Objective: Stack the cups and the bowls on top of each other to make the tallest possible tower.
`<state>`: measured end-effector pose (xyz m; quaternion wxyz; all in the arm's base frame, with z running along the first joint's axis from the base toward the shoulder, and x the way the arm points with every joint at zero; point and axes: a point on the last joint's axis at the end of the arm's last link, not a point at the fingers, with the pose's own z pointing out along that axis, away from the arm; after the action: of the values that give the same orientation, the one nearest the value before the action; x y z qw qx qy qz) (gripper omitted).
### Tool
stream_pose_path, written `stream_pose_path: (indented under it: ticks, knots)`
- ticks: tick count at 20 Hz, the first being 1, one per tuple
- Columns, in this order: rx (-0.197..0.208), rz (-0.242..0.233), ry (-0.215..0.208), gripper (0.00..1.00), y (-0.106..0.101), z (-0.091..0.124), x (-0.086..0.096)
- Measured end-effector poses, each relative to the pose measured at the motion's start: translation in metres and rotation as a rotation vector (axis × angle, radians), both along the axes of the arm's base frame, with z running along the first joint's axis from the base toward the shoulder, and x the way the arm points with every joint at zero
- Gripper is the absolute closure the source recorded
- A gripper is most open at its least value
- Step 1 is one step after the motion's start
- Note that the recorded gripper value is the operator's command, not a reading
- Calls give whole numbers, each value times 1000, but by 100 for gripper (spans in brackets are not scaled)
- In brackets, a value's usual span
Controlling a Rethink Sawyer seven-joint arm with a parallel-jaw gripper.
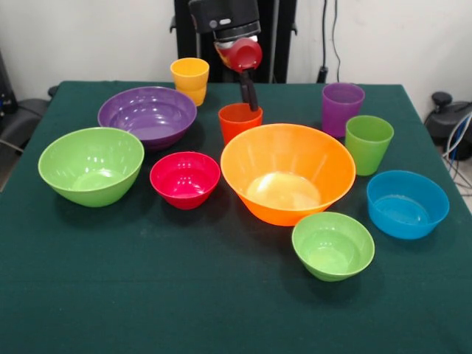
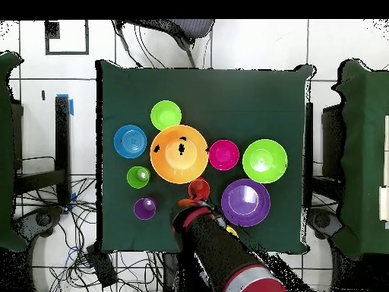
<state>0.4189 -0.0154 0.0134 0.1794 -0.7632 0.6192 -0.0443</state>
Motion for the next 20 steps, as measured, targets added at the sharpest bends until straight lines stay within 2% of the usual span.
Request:
stream_pose_path:
  ticks: [6, 20]
  knots:
    - [-5, -4, 16, 0, 1, -7, -6]
    - [-34, 11, 24, 0, 3, -5, -13]
